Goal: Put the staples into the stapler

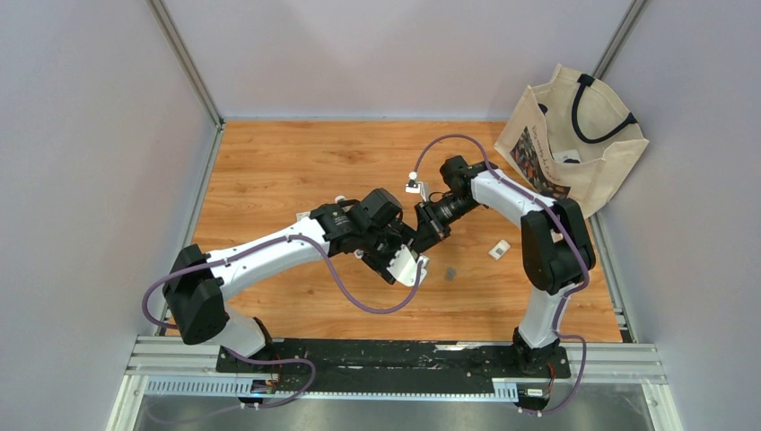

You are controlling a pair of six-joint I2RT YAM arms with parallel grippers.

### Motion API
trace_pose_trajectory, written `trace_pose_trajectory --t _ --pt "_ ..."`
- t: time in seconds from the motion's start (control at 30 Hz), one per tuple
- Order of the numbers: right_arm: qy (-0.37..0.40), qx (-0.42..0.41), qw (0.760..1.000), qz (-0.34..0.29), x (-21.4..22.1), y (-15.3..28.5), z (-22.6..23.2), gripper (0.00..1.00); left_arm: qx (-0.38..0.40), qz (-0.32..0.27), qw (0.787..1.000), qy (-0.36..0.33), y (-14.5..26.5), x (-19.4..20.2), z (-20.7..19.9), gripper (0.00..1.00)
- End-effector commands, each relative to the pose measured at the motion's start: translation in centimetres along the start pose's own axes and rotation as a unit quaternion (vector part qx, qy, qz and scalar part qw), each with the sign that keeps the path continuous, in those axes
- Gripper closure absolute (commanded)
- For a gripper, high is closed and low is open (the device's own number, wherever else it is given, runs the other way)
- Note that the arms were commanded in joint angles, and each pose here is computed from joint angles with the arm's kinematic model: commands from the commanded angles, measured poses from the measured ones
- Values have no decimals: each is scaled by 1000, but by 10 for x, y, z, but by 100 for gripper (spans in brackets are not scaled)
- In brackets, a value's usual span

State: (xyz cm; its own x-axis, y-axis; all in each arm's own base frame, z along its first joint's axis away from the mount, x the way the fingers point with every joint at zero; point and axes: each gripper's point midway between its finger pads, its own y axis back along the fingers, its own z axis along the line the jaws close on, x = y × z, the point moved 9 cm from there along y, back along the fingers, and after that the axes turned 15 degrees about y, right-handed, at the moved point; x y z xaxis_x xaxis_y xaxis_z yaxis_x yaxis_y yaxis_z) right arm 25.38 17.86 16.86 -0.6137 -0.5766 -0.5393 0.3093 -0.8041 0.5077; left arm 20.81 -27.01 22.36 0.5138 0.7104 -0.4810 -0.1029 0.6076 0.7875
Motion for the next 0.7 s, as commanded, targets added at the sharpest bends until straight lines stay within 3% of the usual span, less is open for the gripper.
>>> trace_pose_trajectory --t 0.0,0.3,0.67 --pt "25 -30 999 -21 -10 3 9 100 -21 -16 1000 0 2 -11 10 26" --pt "18 -59 998 -20 -9 1 9 100 -8 -30 1000 8 -4 -14 4 35" --pt "19 -65 997 -22 -9 0 12 100 8 -35 999 19 -9 -16 0 55"
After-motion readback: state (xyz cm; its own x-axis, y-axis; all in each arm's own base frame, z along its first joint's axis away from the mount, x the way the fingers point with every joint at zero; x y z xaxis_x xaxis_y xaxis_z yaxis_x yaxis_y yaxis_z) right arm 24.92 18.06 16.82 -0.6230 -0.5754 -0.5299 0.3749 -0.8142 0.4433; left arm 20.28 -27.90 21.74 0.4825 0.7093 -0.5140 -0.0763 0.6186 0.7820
